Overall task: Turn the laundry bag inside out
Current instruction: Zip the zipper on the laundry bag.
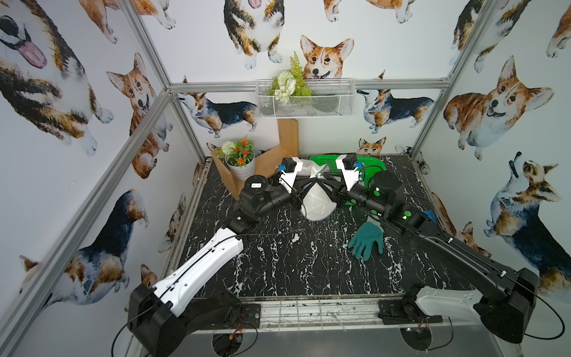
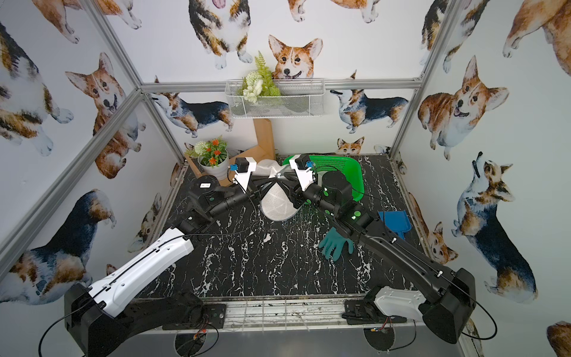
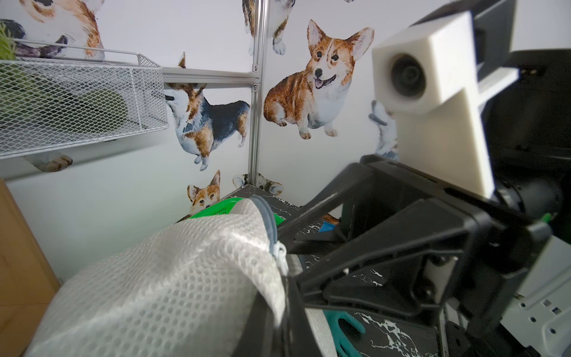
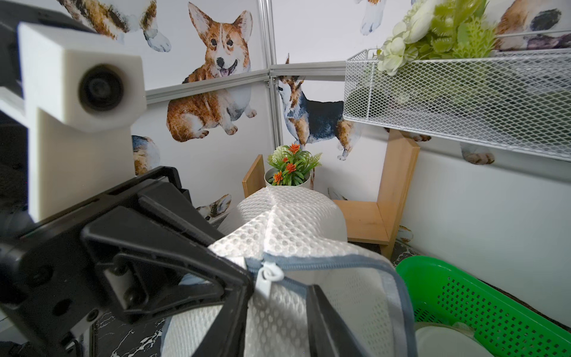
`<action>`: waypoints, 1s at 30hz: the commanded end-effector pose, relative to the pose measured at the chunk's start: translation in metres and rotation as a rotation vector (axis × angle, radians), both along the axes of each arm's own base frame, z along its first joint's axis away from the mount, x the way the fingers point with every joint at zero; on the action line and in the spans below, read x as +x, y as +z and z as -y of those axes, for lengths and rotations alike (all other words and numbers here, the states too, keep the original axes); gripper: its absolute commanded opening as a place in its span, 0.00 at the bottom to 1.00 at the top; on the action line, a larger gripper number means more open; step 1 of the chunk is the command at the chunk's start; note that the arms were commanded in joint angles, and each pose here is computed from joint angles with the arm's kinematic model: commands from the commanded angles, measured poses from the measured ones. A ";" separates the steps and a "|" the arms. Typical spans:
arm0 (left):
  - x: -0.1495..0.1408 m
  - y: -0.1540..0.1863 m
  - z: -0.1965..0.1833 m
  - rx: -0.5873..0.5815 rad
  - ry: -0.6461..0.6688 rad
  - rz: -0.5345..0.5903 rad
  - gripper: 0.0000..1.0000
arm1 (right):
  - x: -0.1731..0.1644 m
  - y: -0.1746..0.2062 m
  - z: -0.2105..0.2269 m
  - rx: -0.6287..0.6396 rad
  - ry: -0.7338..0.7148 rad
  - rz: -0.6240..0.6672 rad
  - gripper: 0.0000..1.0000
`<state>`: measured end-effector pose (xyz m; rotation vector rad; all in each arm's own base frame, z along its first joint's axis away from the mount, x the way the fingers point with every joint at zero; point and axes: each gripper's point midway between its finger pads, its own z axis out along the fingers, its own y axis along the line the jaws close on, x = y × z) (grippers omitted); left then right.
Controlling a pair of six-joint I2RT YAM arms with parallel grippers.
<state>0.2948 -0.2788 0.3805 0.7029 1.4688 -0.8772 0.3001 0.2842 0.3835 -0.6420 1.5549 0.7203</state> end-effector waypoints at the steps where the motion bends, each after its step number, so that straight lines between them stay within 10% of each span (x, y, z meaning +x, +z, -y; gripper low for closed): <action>1: -0.007 0.016 0.004 -0.023 -0.041 0.058 0.00 | 0.000 0.013 0.000 -0.021 -0.015 0.081 0.38; 12: -0.006 0.016 0.000 -0.008 -0.014 0.054 0.00 | 0.012 0.032 0.062 -0.161 -0.382 0.268 0.31; 30: -0.005 0.011 0.003 0.047 -0.024 0.032 0.00 | -0.001 0.015 0.012 -0.328 -0.157 0.416 0.48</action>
